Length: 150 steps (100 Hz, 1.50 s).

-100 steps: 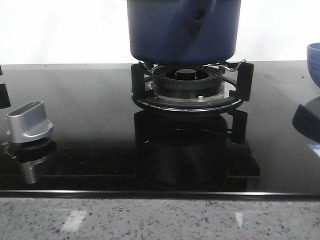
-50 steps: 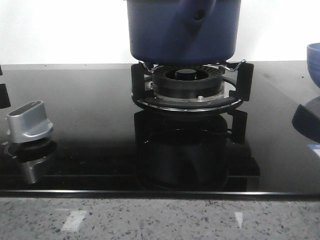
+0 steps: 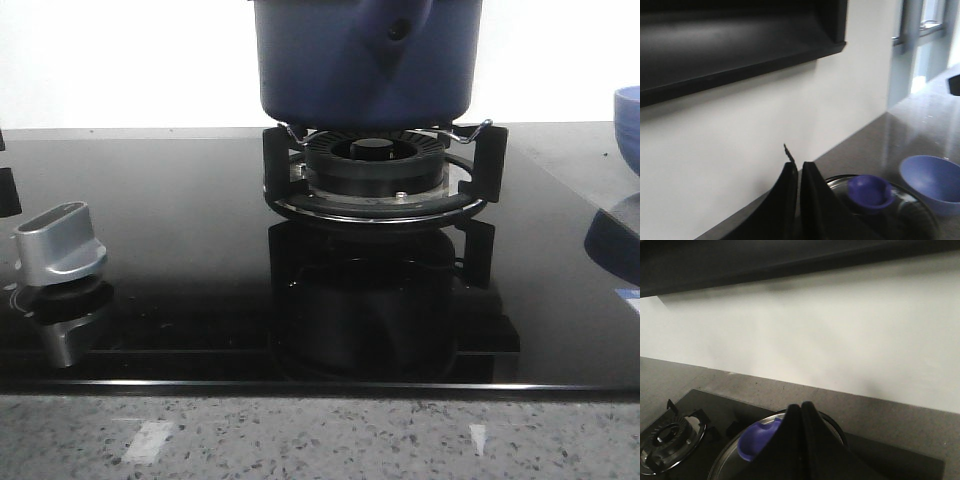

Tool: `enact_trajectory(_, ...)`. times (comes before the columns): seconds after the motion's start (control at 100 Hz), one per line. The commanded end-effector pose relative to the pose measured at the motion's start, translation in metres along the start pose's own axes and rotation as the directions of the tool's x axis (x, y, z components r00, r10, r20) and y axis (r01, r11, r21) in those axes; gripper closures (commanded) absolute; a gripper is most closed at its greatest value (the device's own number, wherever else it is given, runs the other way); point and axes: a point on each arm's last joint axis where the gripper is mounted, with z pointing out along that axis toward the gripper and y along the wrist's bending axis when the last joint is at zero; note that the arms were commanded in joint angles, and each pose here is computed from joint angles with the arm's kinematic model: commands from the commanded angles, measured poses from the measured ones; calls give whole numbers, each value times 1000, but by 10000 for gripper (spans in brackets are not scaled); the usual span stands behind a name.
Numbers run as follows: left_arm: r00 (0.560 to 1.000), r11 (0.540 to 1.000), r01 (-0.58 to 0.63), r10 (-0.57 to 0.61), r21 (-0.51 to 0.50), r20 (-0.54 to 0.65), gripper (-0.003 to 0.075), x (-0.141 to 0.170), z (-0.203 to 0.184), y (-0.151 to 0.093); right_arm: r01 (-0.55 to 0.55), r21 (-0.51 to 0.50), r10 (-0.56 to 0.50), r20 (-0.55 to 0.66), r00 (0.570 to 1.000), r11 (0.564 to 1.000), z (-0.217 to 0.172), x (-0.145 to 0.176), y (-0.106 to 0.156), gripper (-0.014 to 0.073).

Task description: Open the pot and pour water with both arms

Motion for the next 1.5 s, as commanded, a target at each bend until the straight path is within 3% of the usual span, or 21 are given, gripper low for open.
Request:
enact_trajectory(0.0, 993, 984, 22, 0, -176, 122, 741, -12, -31, -10, 56, 44, -62, 142, 988, 997, -21, -4, 15, 658)
enact_trajectory(0.13, 992, 935, 53, -10, -352, 122, 741, 24, -61, -21, 90, 117, -108, 160, 981, 989, -41, 25, 19, 658)
enact_trajectory(0.33, 996, 890, -28, 61, -454, 58, 741, 78, -100, -48, 101, 202, -130, 134, 983, 974, -77, 87, 25, 659)
enact_trajectory(0.47, 997, 864, -4, 42, -503, 64, 741, 116, -122, -65, 80, 266, -118, 133, 984, 961, -100, 134, 25, 659)
enact_trajectory(0.68, 991, 864, 86, -20, -495, 136, 741, 157, -145, -88, 73, 304, -123, 149, 981, 950, -122, 186, 27, 659)
enact_trajectory(0.84, 974, 865, 165, -67, -474, 218, 741, 167, -154, -98, 72, 304, -122, 147, 982, 950, -127, 207, 27, 659)
enact_trajectory(1.02, 974, 868, 165, -69, -468, 215, 741, 169, -153, -99, 62, 303, -101, 113, 988, 951, -125, 219, 24, 662)
enact_trajectory(1.49, 974, 868, 165, -69, -468, 215, 741, 169, -153, -99, 62, 303, -99, 111, 989, 951, -124, 220, 24, 662)
